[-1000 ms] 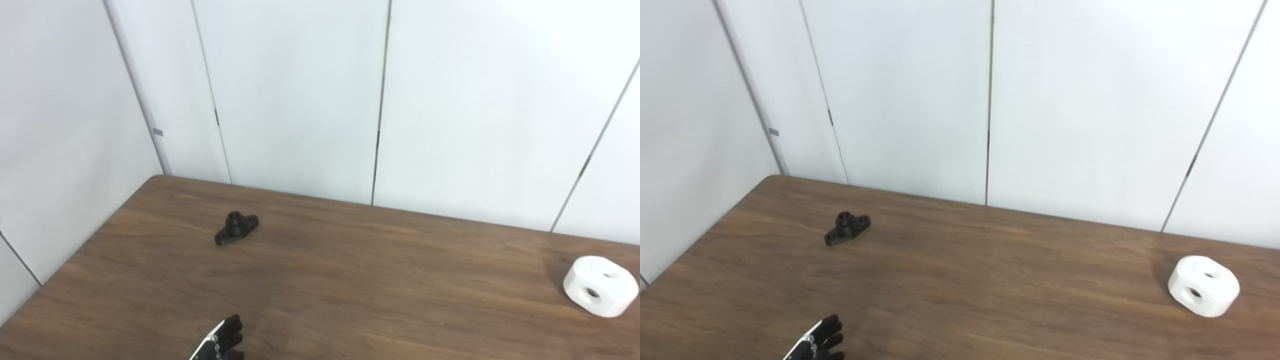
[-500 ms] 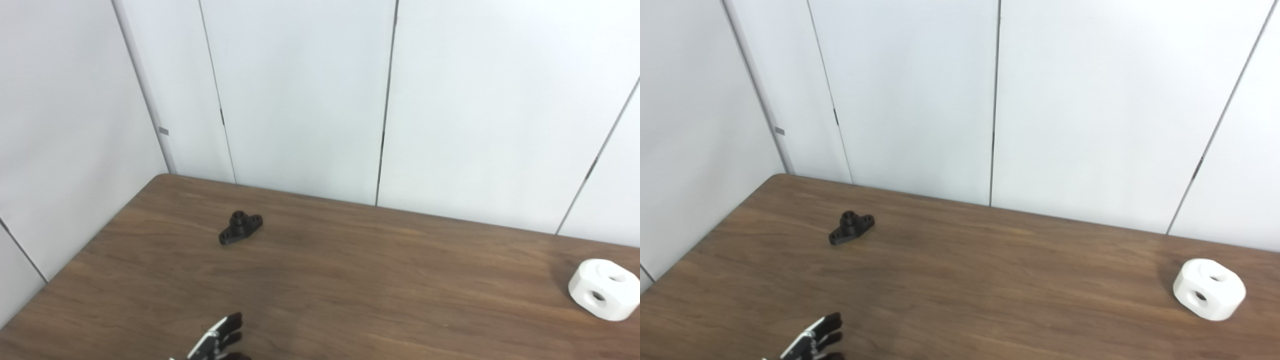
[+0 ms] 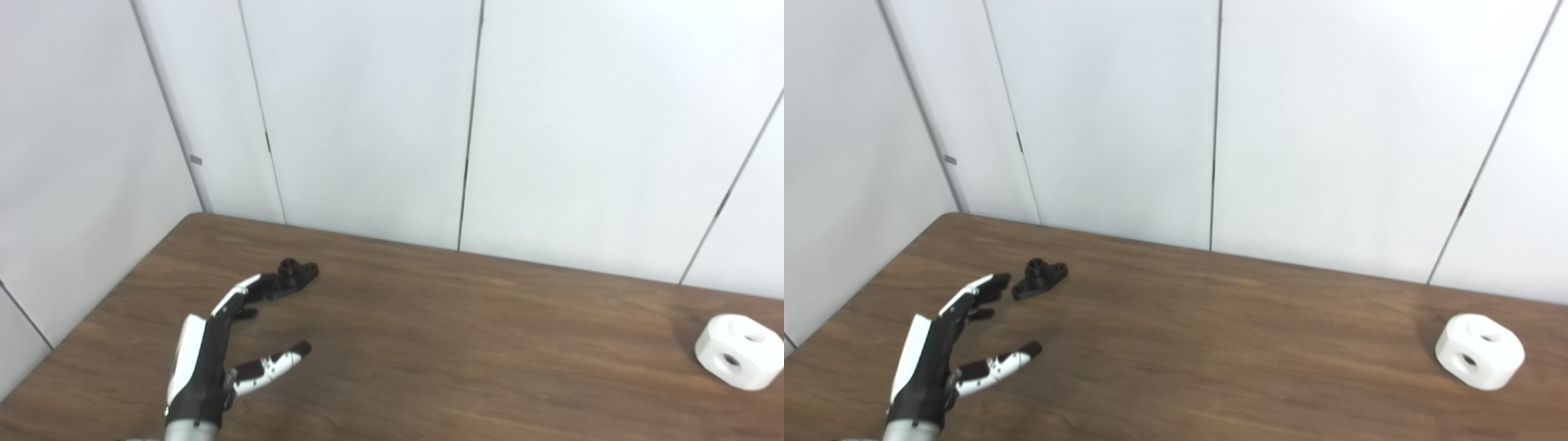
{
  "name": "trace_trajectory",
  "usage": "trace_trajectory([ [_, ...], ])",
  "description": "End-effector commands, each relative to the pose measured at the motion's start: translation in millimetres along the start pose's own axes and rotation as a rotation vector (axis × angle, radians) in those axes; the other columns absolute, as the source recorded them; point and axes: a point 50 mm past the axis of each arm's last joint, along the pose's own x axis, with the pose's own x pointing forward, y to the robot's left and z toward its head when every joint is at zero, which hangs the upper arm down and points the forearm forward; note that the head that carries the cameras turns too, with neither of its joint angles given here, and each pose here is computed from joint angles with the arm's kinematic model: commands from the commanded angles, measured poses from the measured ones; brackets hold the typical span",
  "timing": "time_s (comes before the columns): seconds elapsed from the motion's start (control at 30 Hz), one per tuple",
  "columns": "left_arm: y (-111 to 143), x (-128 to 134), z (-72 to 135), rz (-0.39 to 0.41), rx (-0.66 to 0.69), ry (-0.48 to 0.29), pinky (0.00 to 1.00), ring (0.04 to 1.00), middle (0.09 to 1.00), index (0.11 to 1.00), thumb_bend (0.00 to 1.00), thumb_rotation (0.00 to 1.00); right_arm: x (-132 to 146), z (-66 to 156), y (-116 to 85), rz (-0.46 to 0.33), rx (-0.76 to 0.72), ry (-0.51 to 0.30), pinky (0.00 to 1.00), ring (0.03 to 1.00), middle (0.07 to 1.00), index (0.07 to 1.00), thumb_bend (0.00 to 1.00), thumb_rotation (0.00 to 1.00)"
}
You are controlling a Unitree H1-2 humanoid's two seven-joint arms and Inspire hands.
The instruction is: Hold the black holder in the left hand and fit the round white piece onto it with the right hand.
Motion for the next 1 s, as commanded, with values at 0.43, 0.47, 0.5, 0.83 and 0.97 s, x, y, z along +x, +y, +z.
trace_trajectory([
  [0.43,-5,74,-2,0.075,0.262,-0.017,0.94,0.964,0.934,0.844,0.82,0.29,-7,-1,-8,-0.059,-0.02,0.074,1.0,0.979,0.98,0.987,0.52,1.0],
  [0.47,-7,78,-5,0.076,0.267,-0.017,0.95,0.966,0.934,0.841,0.82,0.3,-7,-1,-8,-0.059,-0.018,0.076,1.0,0.979,0.979,0.985,0.52,1.0],
  [0.5,-7,81,-6,0.076,0.271,-0.018,0.97,0.966,0.931,0.838,0.82,0.31,-8,0,-8,-0.059,-0.017,0.077,1.0,0.979,0.979,0.984,0.52,1.0],
  [0.83,-22,129,-28,0.059,0.443,-0.007,1.0,0.936,0.894,0.809,0.84,0.36,-8,-1,-6,-0.06,-0.032,0.088,0.96,0.963,0.966,0.971,0.54,1.0],
  [0.97,-28,143,-34,0.049,0.464,0.01,1.0,0.943,0.898,0.804,0.85,0.38,-8,0,-5,-0.061,-0.03,0.09,0.96,0.966,0.967,0.976,0.53,1.0],
])
